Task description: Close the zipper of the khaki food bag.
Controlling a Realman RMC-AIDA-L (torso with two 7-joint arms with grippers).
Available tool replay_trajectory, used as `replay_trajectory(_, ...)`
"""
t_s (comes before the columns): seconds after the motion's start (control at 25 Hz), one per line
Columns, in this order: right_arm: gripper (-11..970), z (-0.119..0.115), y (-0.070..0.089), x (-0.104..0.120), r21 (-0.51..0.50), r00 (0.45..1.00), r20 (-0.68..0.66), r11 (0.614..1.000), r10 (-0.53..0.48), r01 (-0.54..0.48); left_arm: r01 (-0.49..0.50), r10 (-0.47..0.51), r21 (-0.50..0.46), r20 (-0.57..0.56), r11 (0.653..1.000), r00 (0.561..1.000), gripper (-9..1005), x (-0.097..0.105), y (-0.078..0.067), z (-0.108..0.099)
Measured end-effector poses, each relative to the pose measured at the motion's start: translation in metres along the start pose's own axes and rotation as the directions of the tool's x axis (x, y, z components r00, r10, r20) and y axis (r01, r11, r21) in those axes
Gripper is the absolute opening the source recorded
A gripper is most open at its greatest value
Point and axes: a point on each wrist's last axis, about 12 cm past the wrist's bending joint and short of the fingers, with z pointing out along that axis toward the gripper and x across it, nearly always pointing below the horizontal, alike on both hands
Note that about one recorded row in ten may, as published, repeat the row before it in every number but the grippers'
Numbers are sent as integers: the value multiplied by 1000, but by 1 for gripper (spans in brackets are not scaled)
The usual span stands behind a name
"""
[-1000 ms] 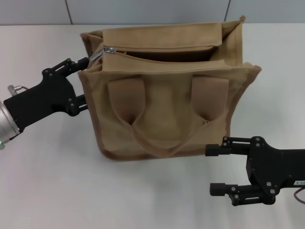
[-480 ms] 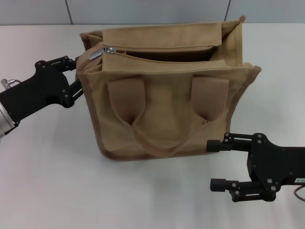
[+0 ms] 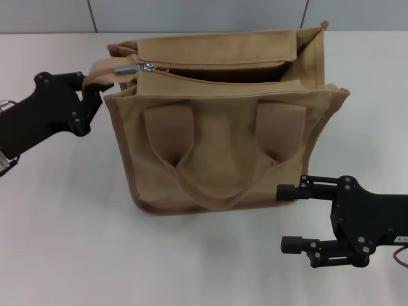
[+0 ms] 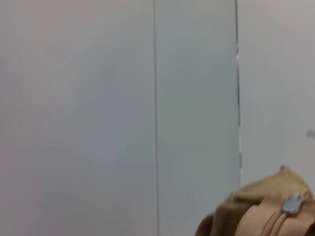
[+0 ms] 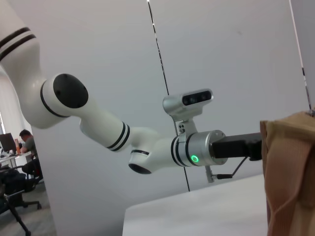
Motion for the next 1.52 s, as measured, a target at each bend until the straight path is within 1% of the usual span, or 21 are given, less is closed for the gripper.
replay_trajectory(0.04, 717, 0, 0, -1, -2, 1000, 7, 1000, -2, 2, 3, -4, 15, 30, 1000, 1000, 106, -4, -1, -1)
replay_trajectory(0.16, 716, 0, 1, -2, -8, 1000, 22, 1000, -3, 3, 9, -11, 34, 56, 999, 998, 0, -8, -2, 1)
replay_trajectory(0.24, 715, 0, 2, -6, -20, 999, 51, 1000, -7, 8, 6, -14, 78, 99, 997, 995, 0, -16, -3, 8)
replay_trajectory(0.36, 714, 0, 2, -9, -22, 997, 72, 1000, -9, 11, 6, -17, 99, 114, 995, 993, 0, -20, -3, 13)
replay_trajectory(0.44, 713, 0, 2, -12, -15, 994, 110, 1000, 1, 1, 0, -17, 128, 129, 992, 991, 1, -26, -2, 22)
replay_trajectory(0.6, 711, 3, -1, -15, -13, 989, 146, 1000, 25, -24, -4, -16, 142, 135, 990, 991, 1, -30, -1, 27)
replay_trajectory(0.76, 709, 6, -9, -25, -30, 981, 171, 996, 87, -83, 4, -24, 145, 137, 989, 990, 1, -31, -1, 28)
replay_trajectory(0.8, 709, 7, -12, -29, -37, 978, 175, 994, 109, -104, 5, -25, 143, 138, 990, 990, 2, -31, -1, 27)
replay_trajectory(0.84, 708, 8, -20, -41, -51, 971, 182, 988, 153, -146, 7, -26, 141, 138, 990, 990, 2, -31, -1, 26)
replay_trajectory(0.92, 707, 8, -23, -46, -57, 967, 184, 985, 173, -165, 8, -27, 140, 138, 990, 990, 2, -30, -1, 25)
replay_trajectory(0.96, 707, 8, -33, -62, -78, 958, 181, 974, 223, -212, 9, -28, 140, 138, 990, 990, 2, -30, -1, 25)
replay_trajectory(1.04, 706, 10, -44, -81, -103, 948, 155, 959, 277, -263, 9, -30, 142, 140, 990, 990, 2, -30, -2, 25)
replay_trajectory(1.08, 706, 10, -44, -81, -103, 948, 155, 959, 277, -263, 9, -30, 142, 140, 990, 990, 2, -30, -2, 25)
replay_trajectory(1.2, 704, 17, -60, -108, -124, 936, 98, 938, 337, -324, 11, -34, 150, 148, 989, 988, 2, -31, -3, 24)
replay_trajectory(1.24, 704, 26, -72, -126, -124, 927, 48, 924, 371, -363, 14, -38, 152, 155, 988, 987, 3, -31, -4, 24)
replay_trajectory(1.28, 703, 31, -76, -132, -117, 924, 20, 918, 383, -378, 14, -38, 152, 155, 988, 987, 3, -31, -4, 24)
replay_trajectory(1.32, 703, 31, -76, -132, -117, 924, 20, 918, 383, -378, 15, -39, 151, 157, 988, 987, 3, -31, -4, 25)
replay_trajectory(1.36, 702, 37, -81, -139, -110, 921, -13, 915, 390, -389, 17, -41, 151, 160, 988, 986, 3, -31, -4, 25)
replay_trajectory(1.44, 701, 59, -93, -154, -80, 900, -109, 899, 421, -430, 20, -45, 152, 163, 988, 986, 3, -30, -5, 25)
replay_trajectory(1.48, 701, 67, -96, -158, -70, 893, -138, 895, 429, -441, 23, -48, 153, 165, 988, 985, 3, -30, -6, 25)
replay_trajectory(1.52, 663, 73, -99, -162, -57, 886, -159, 892, 435, -449, 25, -51, 155, 166, 988, 985, 3, -30, -6, 26)
